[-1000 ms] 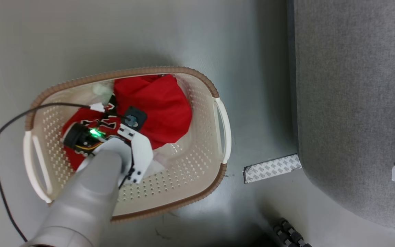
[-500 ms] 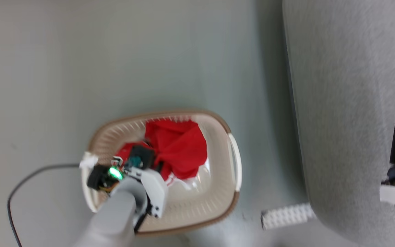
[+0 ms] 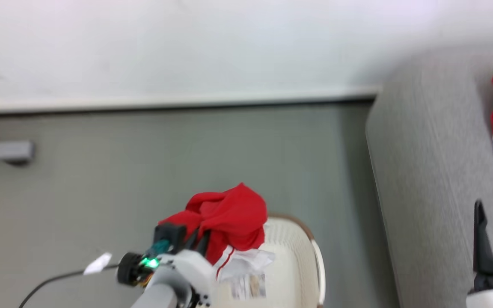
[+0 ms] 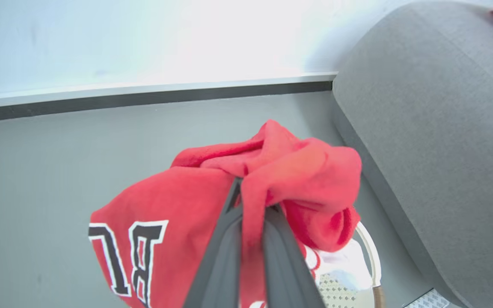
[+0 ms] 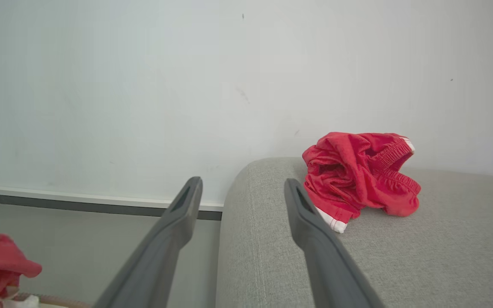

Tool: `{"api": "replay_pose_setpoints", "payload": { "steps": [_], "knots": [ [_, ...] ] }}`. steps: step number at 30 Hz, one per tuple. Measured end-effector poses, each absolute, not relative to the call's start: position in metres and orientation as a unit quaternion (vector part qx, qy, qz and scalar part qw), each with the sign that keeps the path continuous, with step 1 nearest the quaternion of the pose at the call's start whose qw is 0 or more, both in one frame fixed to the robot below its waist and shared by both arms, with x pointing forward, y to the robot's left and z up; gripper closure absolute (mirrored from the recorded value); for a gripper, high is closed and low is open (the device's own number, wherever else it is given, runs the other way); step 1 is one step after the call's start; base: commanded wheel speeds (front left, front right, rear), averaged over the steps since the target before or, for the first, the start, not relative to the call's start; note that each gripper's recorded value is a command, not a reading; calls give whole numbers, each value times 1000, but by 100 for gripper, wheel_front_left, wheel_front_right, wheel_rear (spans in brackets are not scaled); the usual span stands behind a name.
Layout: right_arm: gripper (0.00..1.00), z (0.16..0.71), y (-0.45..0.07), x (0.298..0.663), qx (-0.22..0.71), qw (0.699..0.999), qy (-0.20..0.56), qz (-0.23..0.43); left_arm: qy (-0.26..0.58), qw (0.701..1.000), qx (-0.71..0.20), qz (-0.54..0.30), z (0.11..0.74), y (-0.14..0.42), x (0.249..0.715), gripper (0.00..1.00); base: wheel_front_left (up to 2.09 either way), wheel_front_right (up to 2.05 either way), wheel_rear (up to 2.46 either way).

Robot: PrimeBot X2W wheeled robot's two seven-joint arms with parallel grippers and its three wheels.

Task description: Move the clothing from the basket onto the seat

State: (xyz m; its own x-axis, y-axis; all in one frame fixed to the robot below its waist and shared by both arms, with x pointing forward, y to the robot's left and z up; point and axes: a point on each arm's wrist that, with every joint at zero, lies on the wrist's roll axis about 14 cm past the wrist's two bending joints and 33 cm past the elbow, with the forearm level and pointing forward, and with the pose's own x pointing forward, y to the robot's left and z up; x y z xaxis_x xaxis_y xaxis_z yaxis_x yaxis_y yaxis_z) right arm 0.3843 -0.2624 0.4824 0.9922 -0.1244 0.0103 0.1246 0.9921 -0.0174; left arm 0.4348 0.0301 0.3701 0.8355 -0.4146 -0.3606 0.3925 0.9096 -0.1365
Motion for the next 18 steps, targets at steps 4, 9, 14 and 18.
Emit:
{"api": "replay_pose_setpoints", "payload": {
  "steps": [4,9,14,18],
  "knots": [
    [0,491,-252,369,-4,999,-15,-49,146,974,-28,-170,404,60,423,100,0,0,0],
    [0,494,-237,352,3,999,-20,-28,90,987,-26,-127,440,92,406,100,0,0,0],
    [0,499,-218,341,10,1000,-28,2,33,995,-21,-97,476,119,393,100,0,0,0],
    [0,501,-209,336,12,999,-32,16,13,996,-15,-83,487,133,384,100,0,0,0]
  ]
}}
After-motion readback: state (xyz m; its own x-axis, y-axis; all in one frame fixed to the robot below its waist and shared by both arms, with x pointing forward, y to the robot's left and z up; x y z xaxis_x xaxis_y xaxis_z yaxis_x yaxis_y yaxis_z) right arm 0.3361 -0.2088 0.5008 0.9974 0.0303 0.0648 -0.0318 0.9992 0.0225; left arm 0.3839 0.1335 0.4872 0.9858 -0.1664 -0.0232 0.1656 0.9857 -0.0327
